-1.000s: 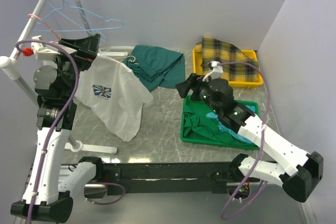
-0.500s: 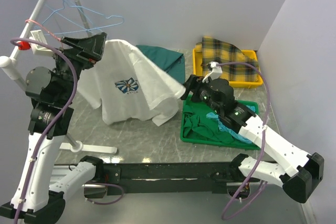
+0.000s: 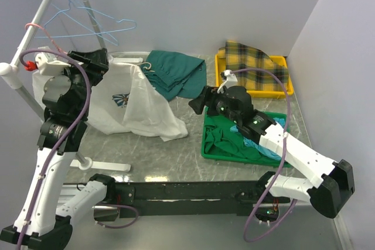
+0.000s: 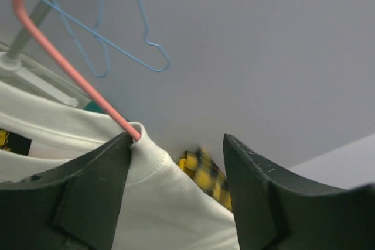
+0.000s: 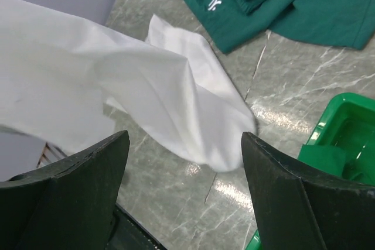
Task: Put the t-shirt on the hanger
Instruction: Place the hanger at the clothesline, then reset both arms
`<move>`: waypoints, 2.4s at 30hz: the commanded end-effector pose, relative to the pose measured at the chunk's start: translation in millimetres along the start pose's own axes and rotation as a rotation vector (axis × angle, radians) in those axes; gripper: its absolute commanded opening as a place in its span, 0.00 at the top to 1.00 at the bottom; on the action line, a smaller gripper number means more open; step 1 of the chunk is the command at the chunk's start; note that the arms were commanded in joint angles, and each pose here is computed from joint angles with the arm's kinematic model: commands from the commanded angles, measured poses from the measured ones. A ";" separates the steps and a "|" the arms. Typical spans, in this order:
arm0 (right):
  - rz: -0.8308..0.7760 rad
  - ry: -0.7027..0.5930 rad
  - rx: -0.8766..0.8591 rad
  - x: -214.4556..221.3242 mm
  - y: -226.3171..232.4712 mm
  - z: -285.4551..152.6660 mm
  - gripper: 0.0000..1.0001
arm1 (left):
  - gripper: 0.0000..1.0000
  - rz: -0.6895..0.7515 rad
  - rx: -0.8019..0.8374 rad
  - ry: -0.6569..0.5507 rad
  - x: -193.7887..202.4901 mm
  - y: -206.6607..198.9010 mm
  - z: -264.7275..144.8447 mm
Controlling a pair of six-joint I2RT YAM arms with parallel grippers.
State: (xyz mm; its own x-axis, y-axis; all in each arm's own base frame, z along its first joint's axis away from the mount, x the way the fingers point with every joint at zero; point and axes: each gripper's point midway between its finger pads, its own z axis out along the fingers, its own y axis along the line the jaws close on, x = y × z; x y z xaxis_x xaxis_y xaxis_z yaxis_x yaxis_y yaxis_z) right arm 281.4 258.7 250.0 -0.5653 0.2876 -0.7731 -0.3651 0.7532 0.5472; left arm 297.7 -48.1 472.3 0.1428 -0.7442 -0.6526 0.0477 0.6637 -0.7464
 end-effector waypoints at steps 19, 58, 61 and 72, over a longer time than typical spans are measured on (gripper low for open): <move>-0.040 0.091 -0.083 32.5 31.9 31.6 0.16 | 0.15 0.118 -0.206 -0.131 -44.7 50.6 -25.4; -0.019 -0.142 0.033 -24.9 16.7 -23.7 0.16 | 0.05 0.216 0.474 0.312 27.1 -84.9 -42.3; -0.008 -0.164 0.057 -27.4 11.2 -28.6 0.15 | 0.05 0.211 0.479 0.366 55.1 -96.8 -37.3; 0.115 -0.259 0.162 -7.2 -36.7 -63.3 0.14 | 0.02 0.256 0.388 0.608 192.4 -71.5 -36.3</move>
State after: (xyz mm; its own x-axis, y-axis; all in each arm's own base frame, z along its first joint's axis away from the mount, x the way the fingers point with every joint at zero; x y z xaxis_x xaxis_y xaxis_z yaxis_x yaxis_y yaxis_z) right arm 256.3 212.5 264.4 -0.4223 0.4201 -0.8032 -0.2533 0.7961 0.5495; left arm 280.6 -229.3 417.4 -0.3708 -0.4090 -0.8338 0.4806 0.6837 -0.5491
